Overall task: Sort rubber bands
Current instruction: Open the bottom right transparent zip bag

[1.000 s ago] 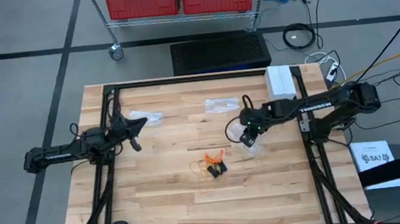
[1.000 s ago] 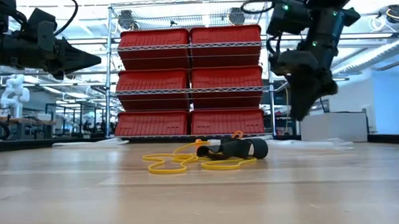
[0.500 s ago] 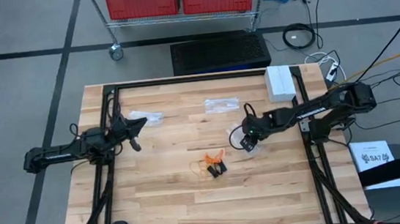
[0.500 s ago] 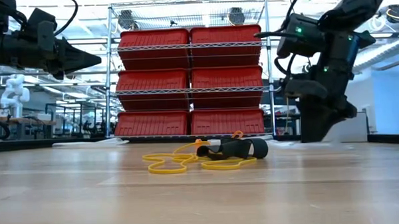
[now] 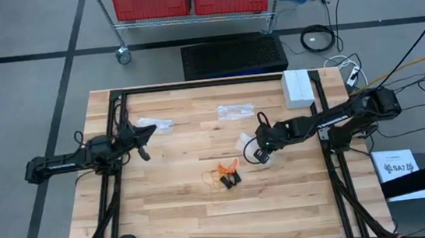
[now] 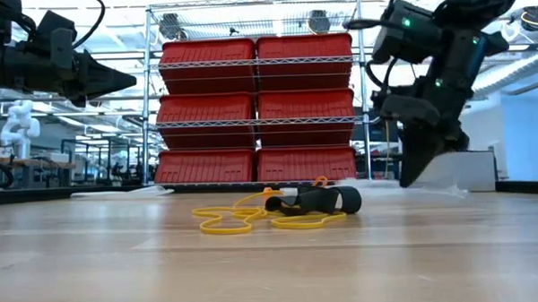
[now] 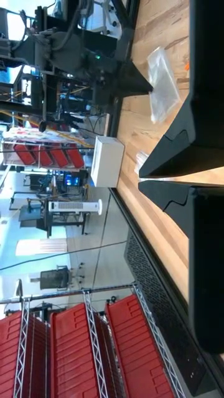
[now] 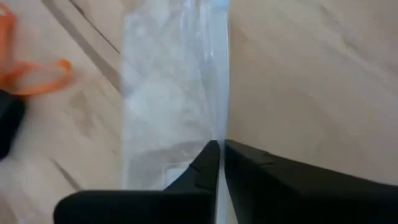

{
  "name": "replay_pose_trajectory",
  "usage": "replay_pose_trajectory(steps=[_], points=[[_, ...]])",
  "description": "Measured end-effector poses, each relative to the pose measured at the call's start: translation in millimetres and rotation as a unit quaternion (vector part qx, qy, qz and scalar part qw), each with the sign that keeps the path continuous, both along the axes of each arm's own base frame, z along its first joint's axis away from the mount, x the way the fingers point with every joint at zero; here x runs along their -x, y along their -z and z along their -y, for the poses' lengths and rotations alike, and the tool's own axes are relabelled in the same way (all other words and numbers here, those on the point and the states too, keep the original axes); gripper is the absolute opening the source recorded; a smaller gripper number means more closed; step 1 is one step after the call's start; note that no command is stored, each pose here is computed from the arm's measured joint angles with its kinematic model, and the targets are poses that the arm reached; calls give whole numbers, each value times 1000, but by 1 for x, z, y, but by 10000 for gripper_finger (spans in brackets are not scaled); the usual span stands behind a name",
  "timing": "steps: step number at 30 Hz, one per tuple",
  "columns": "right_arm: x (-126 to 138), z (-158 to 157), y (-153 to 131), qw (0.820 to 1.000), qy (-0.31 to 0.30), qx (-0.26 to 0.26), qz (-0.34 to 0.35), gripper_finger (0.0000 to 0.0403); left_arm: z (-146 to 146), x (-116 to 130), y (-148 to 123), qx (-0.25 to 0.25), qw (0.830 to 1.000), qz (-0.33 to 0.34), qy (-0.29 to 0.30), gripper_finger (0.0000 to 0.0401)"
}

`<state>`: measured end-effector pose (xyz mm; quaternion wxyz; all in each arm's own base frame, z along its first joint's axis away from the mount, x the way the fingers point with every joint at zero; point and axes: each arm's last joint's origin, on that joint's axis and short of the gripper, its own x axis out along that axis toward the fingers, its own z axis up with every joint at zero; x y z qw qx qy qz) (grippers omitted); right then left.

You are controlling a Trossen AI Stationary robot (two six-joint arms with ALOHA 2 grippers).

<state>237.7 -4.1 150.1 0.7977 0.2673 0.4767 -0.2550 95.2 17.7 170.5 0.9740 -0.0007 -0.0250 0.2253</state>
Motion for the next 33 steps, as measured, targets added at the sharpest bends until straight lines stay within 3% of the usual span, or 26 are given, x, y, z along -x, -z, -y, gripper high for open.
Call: replay_pose_trajectory(steps=[10,18,23,28,33], points=[[-17,1,-37,994,-84,62,-10,13,0,0,-1,0,1000,3,0,27],[-28,2,-63,976,-181,123,-12,13,0,0,-1,0,1000,8,1,27],[-34,3,-72,961,-227,156,5,13,3,0,-12,-15,997,61,45,27],[-36,9,-74,957,-234,170,8,13,3,5,-28,-43,989,138,44,27],[-36,15,-74,956,-236,176,4,13,3,6,-30,-45,986,152,43,27]])
